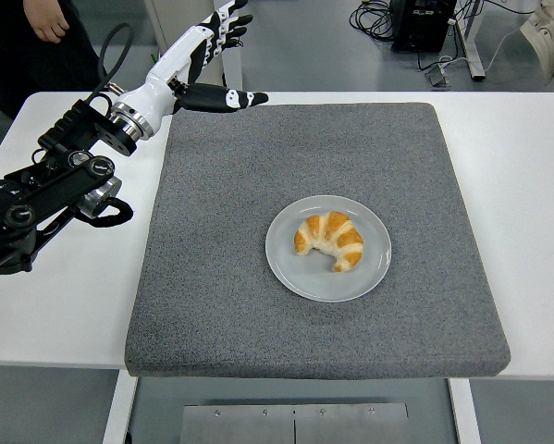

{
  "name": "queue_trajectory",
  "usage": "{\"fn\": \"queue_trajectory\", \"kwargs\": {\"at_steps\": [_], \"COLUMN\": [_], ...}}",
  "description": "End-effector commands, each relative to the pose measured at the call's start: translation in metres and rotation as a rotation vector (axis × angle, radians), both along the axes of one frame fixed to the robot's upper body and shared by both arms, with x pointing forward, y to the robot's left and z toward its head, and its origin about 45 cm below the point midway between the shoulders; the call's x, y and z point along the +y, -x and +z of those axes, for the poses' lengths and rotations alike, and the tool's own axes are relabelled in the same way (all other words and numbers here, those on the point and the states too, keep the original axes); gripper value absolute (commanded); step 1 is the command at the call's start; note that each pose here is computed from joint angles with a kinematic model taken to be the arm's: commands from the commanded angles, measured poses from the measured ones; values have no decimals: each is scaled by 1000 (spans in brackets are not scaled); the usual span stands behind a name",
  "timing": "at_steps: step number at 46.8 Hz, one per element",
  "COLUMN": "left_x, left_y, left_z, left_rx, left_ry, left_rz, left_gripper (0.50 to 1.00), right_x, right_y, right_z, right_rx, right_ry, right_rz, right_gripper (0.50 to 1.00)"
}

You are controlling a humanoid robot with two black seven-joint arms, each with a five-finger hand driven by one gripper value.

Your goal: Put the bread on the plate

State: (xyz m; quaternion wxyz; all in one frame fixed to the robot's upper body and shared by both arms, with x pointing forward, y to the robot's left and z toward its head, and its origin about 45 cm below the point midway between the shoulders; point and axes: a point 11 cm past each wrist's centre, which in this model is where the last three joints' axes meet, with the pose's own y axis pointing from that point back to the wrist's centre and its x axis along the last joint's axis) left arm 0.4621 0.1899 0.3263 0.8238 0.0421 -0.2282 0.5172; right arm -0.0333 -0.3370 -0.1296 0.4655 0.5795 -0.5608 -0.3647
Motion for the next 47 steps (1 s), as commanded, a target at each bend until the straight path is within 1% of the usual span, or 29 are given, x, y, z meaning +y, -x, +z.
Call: {"fn": "queue_trajectory", "kwargs": {"at_steps": [1, 14, 29, 42, 47], "left_x": [10, 36, 62, 78, 88], "left_y": [-3, -8, -16, -22, -27], "left_z": [2, 5, -3, -7, -6], "left_rx": [13, 30, 96, 132, 137], "left_ry": [33, 95, 176, 242, 291], "left_rz": [38, 140, 229, 288, 329], "left_gripper": [966, 965, 966, 966, 966], "right_x": [0, 0, 0, 0, 0], "right_y": [1, 0, 0, 1, 0], "right_z": [0, 0, 0, 0, 0], "right_rx": [1, -1, 0, 1, -1], "right_ry": [0, 0, -1, 0, 0], "right_rz": [0, 0, 0, 0, 0], "right_gripper": [1000, 1000, 1000, 1000, 1000]}}
